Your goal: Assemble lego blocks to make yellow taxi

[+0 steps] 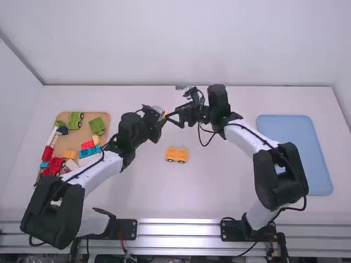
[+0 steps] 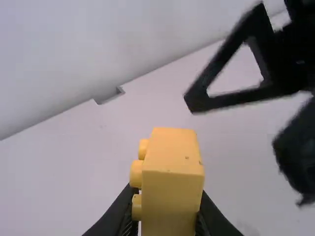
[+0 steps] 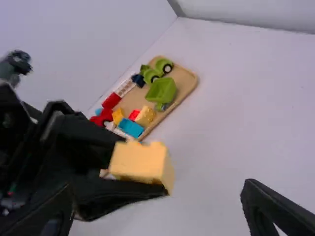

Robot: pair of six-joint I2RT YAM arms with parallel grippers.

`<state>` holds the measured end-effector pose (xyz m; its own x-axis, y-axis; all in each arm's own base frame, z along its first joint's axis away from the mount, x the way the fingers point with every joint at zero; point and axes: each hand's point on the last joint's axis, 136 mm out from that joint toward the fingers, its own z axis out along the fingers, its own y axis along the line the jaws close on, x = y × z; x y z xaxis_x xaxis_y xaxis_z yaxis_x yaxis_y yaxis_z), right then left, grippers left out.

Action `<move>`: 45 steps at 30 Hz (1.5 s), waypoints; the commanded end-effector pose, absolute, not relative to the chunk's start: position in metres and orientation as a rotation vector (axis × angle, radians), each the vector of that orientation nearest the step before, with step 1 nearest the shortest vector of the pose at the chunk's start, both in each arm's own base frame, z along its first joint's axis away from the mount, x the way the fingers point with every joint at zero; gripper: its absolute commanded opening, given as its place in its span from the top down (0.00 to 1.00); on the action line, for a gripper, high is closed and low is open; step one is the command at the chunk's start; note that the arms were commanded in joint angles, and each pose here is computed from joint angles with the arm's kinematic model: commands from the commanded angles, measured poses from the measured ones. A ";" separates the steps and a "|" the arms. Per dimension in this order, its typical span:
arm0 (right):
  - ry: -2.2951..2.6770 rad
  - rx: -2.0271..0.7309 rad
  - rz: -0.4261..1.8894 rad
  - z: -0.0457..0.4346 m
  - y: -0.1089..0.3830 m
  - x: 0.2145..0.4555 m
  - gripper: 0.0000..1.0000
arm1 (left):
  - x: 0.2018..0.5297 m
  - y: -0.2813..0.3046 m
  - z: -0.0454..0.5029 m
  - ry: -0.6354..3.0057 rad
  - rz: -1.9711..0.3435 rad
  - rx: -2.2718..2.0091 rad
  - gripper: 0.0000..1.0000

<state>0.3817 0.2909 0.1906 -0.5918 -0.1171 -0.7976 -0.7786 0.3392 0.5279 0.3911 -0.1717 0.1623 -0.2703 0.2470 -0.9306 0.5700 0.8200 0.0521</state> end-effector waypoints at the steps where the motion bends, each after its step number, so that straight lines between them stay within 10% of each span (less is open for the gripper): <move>1: 1.865 -0.862 1.245 0.201 0.298 0.383 0.13 | 0.401 -0.181 0.174 1.828 -0.343 0.628 0.98; 32: 1.840 -0.875 1.379 0.180 0.322 0.381 0.53 | 0.418 -0.181 0.195 1.747 -0.352 0.526 0.98; 45: 1.843 -0.858 1.339 0.179 0.316 0.389 0.74 | 0.418 -0.181 0.195 1.746 -0.352 0.525 0.58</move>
